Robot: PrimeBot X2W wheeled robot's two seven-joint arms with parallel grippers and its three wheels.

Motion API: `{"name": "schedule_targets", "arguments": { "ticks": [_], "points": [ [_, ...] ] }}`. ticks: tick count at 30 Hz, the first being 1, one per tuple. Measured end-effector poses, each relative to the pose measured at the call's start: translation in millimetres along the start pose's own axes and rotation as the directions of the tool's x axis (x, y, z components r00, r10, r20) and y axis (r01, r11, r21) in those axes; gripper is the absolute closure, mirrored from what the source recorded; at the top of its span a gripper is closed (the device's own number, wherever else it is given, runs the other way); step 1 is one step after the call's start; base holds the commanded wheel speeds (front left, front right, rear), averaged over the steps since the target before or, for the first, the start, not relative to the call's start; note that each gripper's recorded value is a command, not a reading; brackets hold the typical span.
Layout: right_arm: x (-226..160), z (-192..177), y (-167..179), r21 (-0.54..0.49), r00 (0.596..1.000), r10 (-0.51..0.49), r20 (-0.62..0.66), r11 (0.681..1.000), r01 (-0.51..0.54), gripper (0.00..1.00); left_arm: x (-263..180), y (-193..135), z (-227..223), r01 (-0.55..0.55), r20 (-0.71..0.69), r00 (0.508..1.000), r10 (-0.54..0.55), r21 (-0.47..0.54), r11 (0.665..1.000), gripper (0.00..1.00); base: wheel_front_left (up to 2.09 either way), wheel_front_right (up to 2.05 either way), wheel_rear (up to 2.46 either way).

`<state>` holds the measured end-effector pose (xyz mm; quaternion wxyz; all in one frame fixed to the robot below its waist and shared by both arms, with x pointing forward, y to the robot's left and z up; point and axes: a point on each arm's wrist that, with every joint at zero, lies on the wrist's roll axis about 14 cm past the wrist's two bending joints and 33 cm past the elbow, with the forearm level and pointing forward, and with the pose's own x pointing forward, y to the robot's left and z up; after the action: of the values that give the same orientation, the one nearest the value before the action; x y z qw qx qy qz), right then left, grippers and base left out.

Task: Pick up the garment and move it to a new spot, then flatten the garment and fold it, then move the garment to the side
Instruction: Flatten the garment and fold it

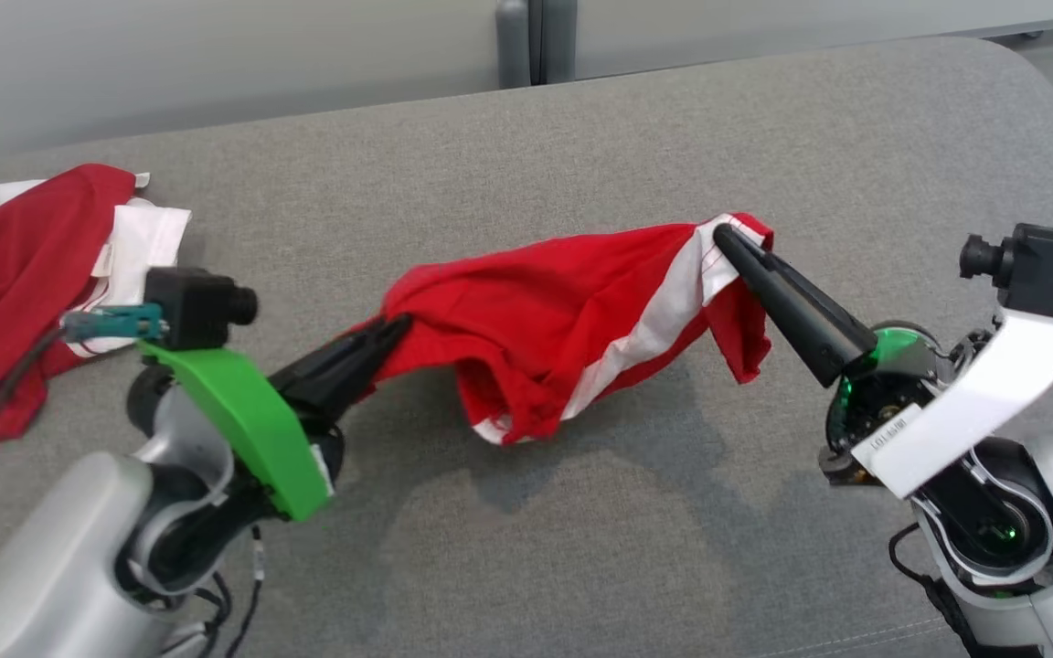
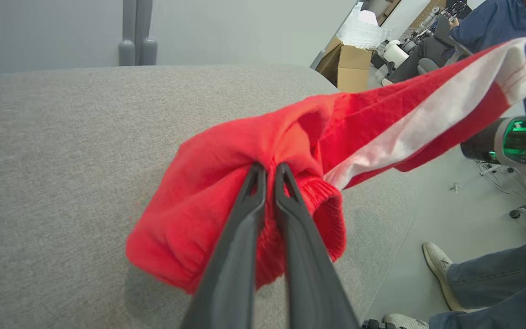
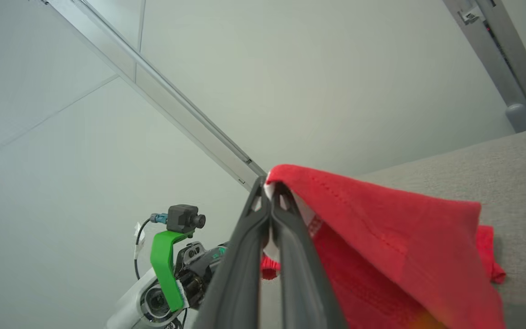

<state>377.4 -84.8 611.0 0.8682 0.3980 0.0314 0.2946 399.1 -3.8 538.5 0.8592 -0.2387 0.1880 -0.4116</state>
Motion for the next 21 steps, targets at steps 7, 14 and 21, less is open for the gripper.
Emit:
{"name": "schedule_targets", "arguments": {
  "ticks": [7,14,21],
  "points": [
    [-23,-19,-3,0.149,0.997,-0.012,-0.075,0.989,0.024,1.00,-26,27,27,-0.071,-0.052,0.996,0.067,-0.063,0.996,1.00,0.00,0.00,0.00],
    [-66,-83,-96,0.125,0.882,-0.339,-0.326,0.910,0.396,1.00,-32,76,-38,-0.256,-0.363,0.914,0.183,-0.166,0.952,1.00,0.00,0.00,0.00],
    [-54,-78,-140,-0.125,0.805,-0.470,-0.361,0.880,0.458,1.00,-21,129,-30,-0.374,-0.407,0.855,0.323,-0.050,0.926,1.00,0.00,0.00,0.00]
  ]
}}
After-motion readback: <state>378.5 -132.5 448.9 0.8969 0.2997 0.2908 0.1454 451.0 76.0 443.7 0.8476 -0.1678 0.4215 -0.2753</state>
